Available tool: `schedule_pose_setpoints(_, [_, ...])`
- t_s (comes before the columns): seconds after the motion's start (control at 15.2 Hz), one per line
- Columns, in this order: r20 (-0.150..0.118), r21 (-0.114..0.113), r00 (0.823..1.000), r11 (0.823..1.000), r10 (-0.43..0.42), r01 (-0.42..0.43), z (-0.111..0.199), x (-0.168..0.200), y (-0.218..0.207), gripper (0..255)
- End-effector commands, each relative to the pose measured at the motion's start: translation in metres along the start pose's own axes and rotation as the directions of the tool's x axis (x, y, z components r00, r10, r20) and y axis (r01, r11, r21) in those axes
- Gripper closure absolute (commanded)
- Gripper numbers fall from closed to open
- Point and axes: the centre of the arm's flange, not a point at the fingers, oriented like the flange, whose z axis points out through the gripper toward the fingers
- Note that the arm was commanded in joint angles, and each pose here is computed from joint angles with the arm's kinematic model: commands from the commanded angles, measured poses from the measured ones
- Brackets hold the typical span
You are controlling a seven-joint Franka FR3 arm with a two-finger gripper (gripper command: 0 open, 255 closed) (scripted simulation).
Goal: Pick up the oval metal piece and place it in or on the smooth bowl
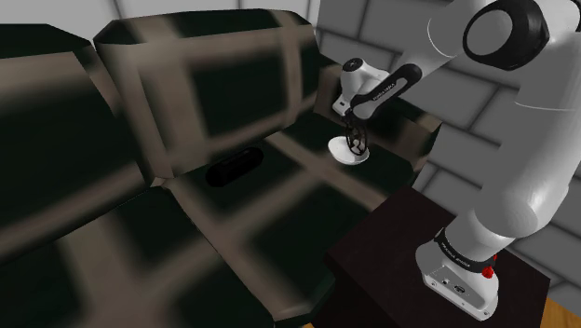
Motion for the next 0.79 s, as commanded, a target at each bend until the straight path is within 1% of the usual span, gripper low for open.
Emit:
schedule_pose_setpoints(0.0, [0.000,0.000,1.000,1.000,0.000,0.000,0.009,0.004,0.003,255])
schedule_pose_setpoints(0.13, [0.000,0.000,1.000,1.000,0.000,0.000,0.020,0.009,0.006,255])
schedule_pose_setpoints(0.66, [0.000,0.000,1.000,1.000,0.000,0.000,0.020,0.009,0.006,255])
schedule_pose_setpoints(0.73, [0.000,0.000,1.000,1.000,0.000,0.000,0.020,0.008,0.007,0])
